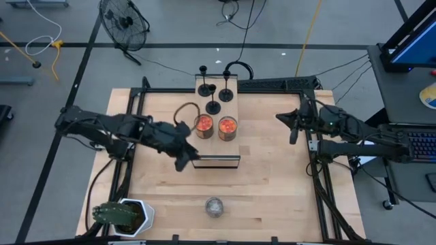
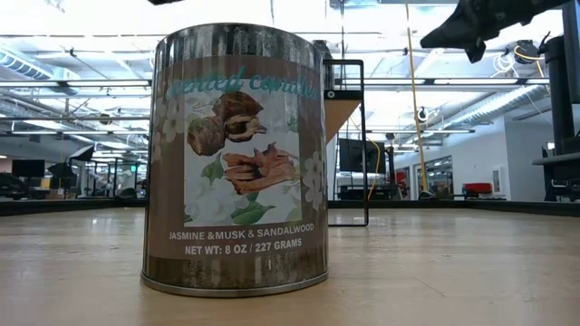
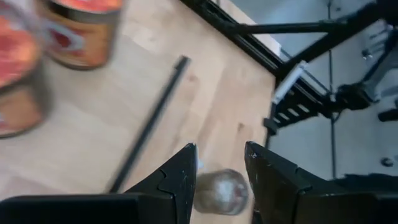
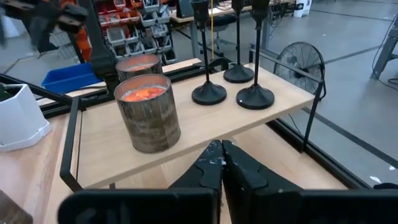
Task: Pick & Place candle stick holders
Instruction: Put the candle on the shelf
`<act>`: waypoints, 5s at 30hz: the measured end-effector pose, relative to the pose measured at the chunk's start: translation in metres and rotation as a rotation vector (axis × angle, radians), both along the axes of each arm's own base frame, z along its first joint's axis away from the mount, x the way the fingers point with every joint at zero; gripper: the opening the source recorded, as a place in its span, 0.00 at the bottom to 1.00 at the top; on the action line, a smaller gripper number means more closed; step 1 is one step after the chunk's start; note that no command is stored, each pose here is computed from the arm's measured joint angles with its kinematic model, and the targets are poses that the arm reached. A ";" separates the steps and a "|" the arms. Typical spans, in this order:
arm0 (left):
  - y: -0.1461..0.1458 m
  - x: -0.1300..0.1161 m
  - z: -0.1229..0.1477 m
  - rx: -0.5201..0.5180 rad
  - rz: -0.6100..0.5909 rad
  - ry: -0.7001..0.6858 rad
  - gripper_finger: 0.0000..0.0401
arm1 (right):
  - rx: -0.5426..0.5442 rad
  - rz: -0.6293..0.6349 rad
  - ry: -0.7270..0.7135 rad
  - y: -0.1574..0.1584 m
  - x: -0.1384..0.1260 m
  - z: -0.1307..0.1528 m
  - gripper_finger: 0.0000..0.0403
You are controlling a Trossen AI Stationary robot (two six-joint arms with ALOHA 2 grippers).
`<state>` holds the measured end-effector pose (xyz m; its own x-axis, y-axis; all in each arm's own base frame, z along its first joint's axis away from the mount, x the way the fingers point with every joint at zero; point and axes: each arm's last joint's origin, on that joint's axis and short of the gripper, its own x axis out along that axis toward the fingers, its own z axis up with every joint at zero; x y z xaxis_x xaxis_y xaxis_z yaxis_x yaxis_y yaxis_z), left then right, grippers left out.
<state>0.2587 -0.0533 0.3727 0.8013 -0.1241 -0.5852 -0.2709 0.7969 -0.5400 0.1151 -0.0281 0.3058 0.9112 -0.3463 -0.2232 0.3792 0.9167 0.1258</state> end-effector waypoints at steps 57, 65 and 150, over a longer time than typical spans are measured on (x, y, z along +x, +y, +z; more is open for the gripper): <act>-0.129 0.068 -0.097 -0.433 0.394 0.384 0.36 | 0.000 0.214 -0.128 0.020 -0.065 -0.037 0.00; -0.141 0.062 -0.107 -0.544 0.542 0.454 0.36 | 0.005 0.214 -0.156 0.020 -0.067 -0.050 0.00; -0.141 0.077 -0.134 -0.644 0.697 0.549 0.36 | 0.146 0.269 -0.253 0.014 -0.027 -0.115 0.00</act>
